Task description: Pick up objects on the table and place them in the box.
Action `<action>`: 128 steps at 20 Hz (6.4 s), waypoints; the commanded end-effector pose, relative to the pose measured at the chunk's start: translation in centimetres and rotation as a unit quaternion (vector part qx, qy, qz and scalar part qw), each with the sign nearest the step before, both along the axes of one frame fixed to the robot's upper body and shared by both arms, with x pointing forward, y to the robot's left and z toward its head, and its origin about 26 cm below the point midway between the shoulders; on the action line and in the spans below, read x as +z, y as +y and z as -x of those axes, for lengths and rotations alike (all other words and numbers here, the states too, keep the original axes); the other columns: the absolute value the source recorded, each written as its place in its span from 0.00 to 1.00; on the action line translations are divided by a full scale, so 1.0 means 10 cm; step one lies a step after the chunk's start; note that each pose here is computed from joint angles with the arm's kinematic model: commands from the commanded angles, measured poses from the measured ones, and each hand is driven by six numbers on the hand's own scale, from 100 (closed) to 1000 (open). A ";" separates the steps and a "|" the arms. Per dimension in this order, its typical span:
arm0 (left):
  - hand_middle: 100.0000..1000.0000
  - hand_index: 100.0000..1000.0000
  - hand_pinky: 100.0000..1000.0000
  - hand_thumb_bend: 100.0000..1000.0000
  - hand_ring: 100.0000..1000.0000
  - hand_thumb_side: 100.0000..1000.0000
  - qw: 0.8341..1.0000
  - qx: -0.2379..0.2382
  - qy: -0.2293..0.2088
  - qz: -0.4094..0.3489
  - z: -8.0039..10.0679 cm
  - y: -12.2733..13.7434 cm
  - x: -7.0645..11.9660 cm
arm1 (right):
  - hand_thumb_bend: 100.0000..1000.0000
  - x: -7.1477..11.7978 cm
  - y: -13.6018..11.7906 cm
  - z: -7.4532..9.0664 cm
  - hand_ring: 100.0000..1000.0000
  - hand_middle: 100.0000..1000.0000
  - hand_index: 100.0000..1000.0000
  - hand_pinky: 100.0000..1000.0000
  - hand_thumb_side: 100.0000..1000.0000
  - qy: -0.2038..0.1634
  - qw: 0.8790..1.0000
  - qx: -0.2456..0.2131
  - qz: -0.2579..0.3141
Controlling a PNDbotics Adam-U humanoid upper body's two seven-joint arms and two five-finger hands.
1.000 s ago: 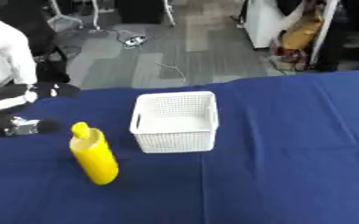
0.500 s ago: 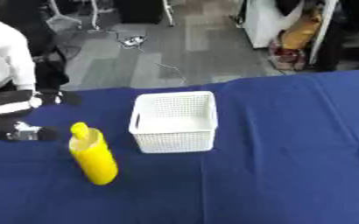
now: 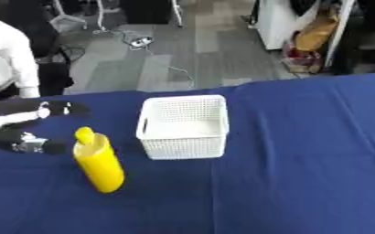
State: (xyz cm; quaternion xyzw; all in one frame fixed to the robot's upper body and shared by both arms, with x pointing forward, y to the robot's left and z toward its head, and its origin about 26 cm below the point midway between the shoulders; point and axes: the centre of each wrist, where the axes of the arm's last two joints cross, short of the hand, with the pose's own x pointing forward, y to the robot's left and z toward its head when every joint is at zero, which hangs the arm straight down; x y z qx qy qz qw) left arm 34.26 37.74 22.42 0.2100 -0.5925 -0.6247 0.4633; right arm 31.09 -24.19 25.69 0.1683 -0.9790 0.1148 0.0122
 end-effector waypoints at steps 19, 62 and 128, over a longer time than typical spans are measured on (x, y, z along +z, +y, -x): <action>1.00 0.97 1.00 0.81 0.98 1.00 1.000 0.023 -0.006 -0.016 -0.17 0.15 0.00 | 0.00 0.10 0.03 0.01 0.30 0.42 0.63 0.20 0.96 -0.016 1.000 0.005 -0.007; 1.00 1.00 1.00 0.80 0.97 0.95 0.999 0.012 0.032 -0.029 -0.38 0.05 -0.22 | 0.00 0.14 0.10 0.01 0.30 0.42 0.62 0.20 0.95 -0.021 0.999 0.022 -0.011; 0.10 0.27 0.00 0.29 0.00 0.41 0.979 0.115 -0.051 0.161 -0.42 0.15 -0.65 | 0.00 0.15 0.10 0.01 0.30 0.42 0.62 0.20 0.95 -0.022 0.999 0.027 -0.014</action>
